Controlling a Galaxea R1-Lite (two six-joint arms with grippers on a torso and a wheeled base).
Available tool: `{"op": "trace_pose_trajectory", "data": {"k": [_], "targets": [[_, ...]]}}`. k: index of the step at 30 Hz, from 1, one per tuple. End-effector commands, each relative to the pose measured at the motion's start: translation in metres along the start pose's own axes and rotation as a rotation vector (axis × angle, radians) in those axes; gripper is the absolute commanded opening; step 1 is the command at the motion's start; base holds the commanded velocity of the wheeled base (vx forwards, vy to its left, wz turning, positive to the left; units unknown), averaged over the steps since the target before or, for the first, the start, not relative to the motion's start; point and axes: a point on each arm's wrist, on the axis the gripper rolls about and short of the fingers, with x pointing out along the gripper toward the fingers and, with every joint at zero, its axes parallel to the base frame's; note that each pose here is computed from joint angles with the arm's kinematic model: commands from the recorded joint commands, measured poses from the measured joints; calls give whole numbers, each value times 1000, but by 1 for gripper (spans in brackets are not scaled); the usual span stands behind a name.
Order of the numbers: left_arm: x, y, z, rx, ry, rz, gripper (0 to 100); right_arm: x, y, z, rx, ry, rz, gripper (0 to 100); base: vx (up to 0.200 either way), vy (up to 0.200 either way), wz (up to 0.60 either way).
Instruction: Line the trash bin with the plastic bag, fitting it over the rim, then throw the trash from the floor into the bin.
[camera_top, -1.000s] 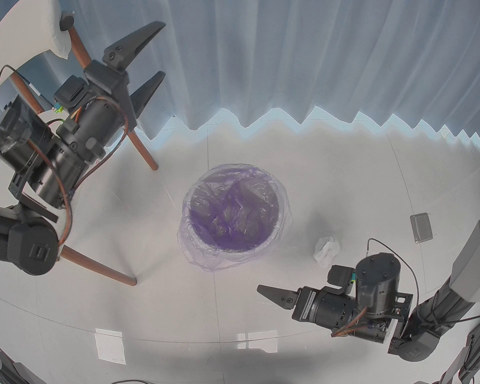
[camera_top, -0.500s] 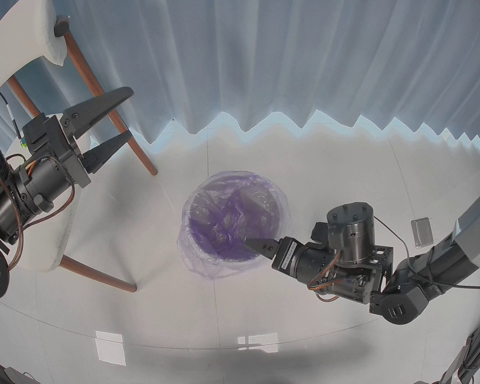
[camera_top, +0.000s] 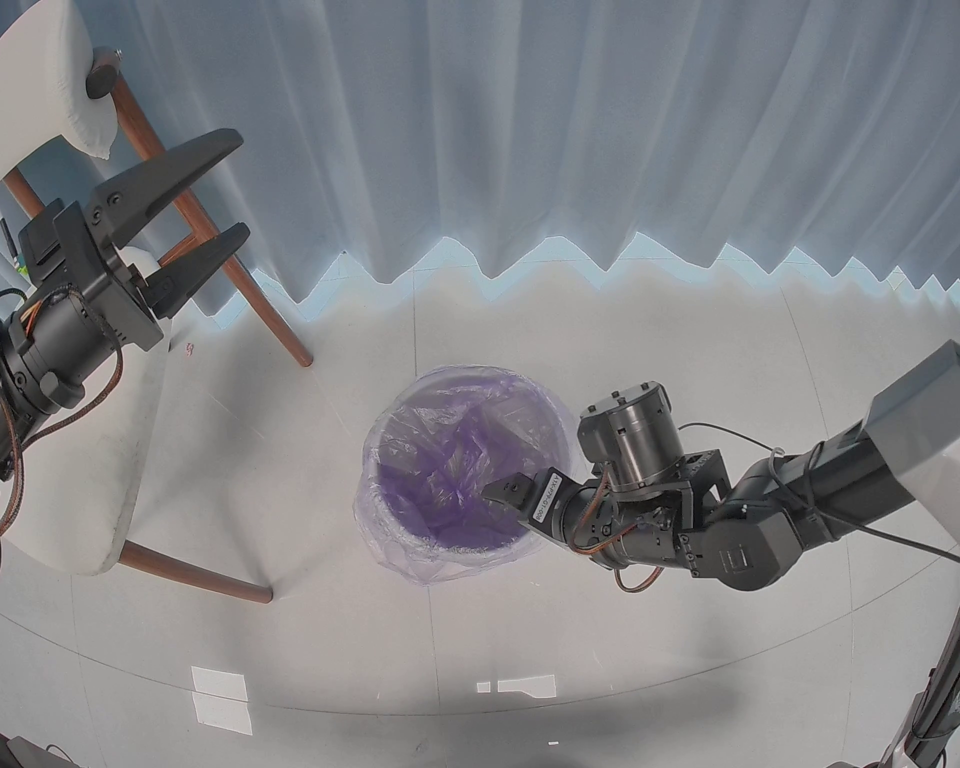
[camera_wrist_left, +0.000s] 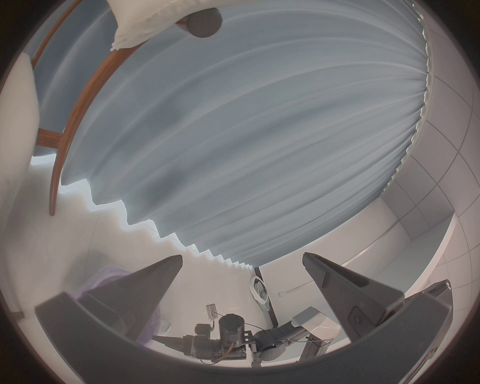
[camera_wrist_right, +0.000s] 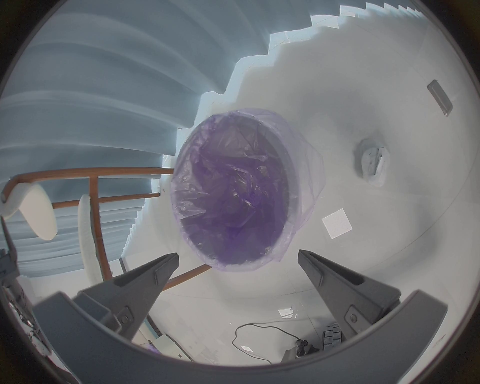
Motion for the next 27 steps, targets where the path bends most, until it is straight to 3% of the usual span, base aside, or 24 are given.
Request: {"op": "trace_pose_trajectory", "data": {"k": [1, 5, 21, 22, 27], "targets": [[1, -1, -4, 14, 13, -6, 100, 34, -7, -6, 7, 21, -59, 100, 0, 0, 0], [0, 4, -10, 66, 28, 7, 100, 52, -15, -9, 6, 14, -104, 100, 0, 0, 0], [1, -1, -19, 50, 63, -21, 100, 90, -35, 18, 51, -36, -160, 100, 0, 0, 0], [1, -1, -20, 49, 64, -20, 100, 92, -35, 19, 50, -36, -159, 0, 0, 0, 0], [1, 0, -20, 50, 63, -17, 100, 101, -35, 18, 50, -25, -175, 0, 0, 0, 0]]}}
